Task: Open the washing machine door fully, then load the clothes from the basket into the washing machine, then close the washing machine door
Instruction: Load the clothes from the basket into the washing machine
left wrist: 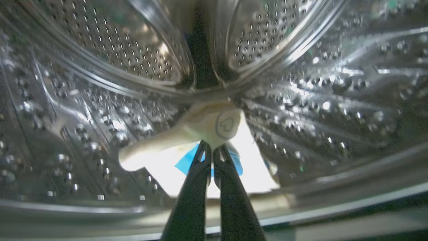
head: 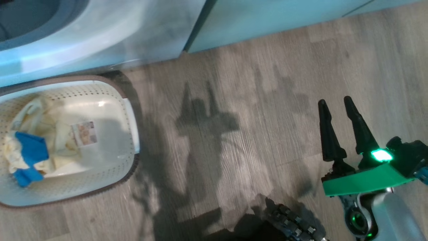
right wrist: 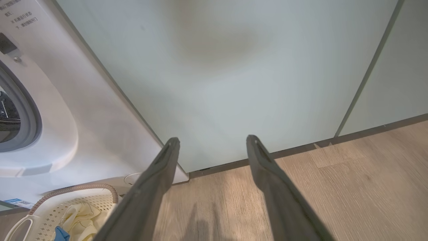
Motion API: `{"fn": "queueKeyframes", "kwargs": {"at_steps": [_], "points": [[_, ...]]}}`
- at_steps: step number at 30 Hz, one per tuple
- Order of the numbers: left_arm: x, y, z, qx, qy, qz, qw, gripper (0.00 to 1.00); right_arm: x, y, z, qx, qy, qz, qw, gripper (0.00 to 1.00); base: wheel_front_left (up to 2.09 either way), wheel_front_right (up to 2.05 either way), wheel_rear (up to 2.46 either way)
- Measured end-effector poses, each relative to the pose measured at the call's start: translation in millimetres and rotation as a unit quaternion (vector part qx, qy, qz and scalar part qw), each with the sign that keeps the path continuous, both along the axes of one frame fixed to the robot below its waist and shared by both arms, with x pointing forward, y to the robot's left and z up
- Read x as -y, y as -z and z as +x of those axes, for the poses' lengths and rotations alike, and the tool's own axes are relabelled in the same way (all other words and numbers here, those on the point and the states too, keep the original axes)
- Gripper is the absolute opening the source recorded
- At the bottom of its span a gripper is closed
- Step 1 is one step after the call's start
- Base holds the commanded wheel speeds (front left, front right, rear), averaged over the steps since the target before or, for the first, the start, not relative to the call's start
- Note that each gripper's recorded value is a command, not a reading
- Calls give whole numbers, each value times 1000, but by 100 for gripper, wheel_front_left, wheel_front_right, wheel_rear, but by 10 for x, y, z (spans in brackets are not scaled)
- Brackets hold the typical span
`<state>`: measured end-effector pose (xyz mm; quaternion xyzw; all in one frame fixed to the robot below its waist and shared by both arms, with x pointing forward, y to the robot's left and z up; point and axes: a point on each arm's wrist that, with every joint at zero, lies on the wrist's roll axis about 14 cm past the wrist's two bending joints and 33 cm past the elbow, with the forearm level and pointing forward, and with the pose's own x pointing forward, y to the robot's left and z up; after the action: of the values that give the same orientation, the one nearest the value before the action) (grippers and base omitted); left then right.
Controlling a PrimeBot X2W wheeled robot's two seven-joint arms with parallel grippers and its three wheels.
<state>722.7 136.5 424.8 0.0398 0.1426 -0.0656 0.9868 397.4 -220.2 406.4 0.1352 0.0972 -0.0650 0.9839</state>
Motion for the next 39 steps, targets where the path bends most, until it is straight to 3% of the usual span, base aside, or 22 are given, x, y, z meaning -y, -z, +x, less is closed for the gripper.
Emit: {"fn": "queueKeyframes", "kwargs": {"at_steps": [7, 14, 21, 22, 23, 24, 25, 34, 39], "points": [[143, -209, 322, 106, 16, 7, 994, 0, 74, 32, 74, -2, 7, -6, 1000, 100, 0, 0, 0], [85, 355, 299, 24, 2, 3, 1000, 0, 66, 105, 86, -11, 7, -2, 1000, 100, 0, 0, 0], [64, 528, 274, -6, 0, -8, 1000, 0, 34, 144, 131, -12, 1, 0, 1000, 100, 0, 0, 0], [57, 513, 283, -2, 0, -9, 1000, 5, 32, 142, 149, -11, -1, 0, 1000, 100, 0, 0, 0], [50, 495, 296, 1, -2, -10, 1000, 38, 28, 136, 166, -9, -2, 0, 1000, 100, 0, 0, 0], [40, 485, 305, 3, -3, -11, 1000, 91, 26, 130, 177, -8, -3, 0, 1000, 100, 0, 0, 0], [36, 473, 312, 6, -3, -13, 1000, 100, 24, 127, 183, -7, -4, 0, 1000, 100, 0, 0, 0], [121, 303, 257, 36, -12, -56, 998, 100, 22, 31, 232, 10, -6, 0, 1000, 100, 0, 0, 0], [129, 345, 31, 41, -16, -67, 997, 100, 29, -67, 256, 25, -7, -4, 1000, 100, 0, 0, 0]]}}
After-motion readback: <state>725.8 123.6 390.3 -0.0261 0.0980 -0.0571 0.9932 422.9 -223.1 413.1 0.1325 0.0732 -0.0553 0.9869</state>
